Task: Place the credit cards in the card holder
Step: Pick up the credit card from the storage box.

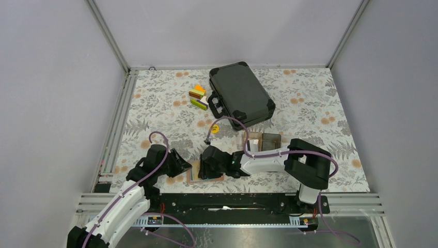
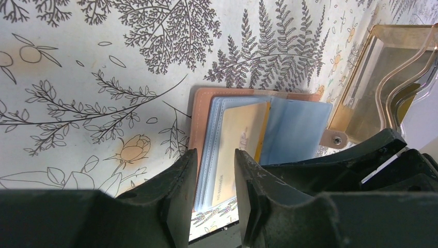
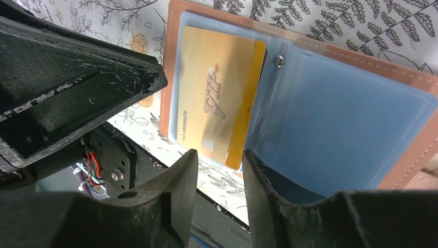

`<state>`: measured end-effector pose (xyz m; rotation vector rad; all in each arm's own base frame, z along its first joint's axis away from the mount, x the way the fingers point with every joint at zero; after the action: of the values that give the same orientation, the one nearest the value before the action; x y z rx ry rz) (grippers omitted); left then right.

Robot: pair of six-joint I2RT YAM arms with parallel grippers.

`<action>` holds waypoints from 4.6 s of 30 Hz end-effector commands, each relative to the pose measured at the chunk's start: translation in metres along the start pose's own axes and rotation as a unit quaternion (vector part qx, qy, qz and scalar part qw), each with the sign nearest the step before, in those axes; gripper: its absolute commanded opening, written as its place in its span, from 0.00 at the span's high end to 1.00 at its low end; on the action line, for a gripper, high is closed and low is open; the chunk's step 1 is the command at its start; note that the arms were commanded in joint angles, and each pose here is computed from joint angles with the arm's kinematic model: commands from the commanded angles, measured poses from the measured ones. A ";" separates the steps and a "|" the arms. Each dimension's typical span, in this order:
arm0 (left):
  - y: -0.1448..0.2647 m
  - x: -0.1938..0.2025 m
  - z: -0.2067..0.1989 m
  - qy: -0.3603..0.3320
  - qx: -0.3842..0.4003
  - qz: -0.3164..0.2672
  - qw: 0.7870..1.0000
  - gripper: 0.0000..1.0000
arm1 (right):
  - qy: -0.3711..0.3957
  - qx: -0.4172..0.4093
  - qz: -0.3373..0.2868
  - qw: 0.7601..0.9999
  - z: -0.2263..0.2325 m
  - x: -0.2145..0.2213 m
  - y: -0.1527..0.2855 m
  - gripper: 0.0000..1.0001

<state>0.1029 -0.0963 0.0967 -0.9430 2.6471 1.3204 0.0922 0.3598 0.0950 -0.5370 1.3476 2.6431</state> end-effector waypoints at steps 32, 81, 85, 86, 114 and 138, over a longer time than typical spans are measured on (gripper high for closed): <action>0.046 -0.063 -0.061 -0.127 -0.014 -0.110 0.986 0.05 | 0.090 0.133 -0.097 0.982 -0.048 -0.079 0.126 0.24; 0.079 -0.131 -0.071 -0.174 -0.055 -0.220 0.958 0.01 | -0.150 0.206 -0.073 0.964 -0.223 -0.085 0.176 0.31; 0.079 -0.131 -0.071 -0.172 -0.053 -0.219 0.959 0.01 | -0.152 0.194 -0.080 0.966 -0.219 -0.086 0.179 0.32; 0.079 -0.131 -0.071 -0.171 -0.054 -0.219 0.959 0.01 | -0.152 0.192 -0.081 0.966 -0.218 -0.087 0.179 0.32; 0.076 -0.132 -0.068 -0.164 -0.047 -0.210 0.963 0.01 | -0.149 0.194 -0.098 0.965 -0.212 -0.087 0.191 0.53; 0.072 -0.131 -0.068 -0.161 -0.036 -0.193 0.967 0.01 | -0.153 0.207 -0.104 0.961 -0.215 -0.087 0.192 0.76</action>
<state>0.1810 -0.0469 0.2265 -1.0629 2.0648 1.3968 0.1750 0.0785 0.1500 -0.1859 1.5974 2.1052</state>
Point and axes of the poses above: each gripper's point midway between its finger pads, its own y axis back along the fingers, its own z axis along the line the jaws close on, x = y × z, the point moved 9 cm from there along y, back along the fingers, and after that the axes turned 1 degree about -y, right-handed, at the moved point
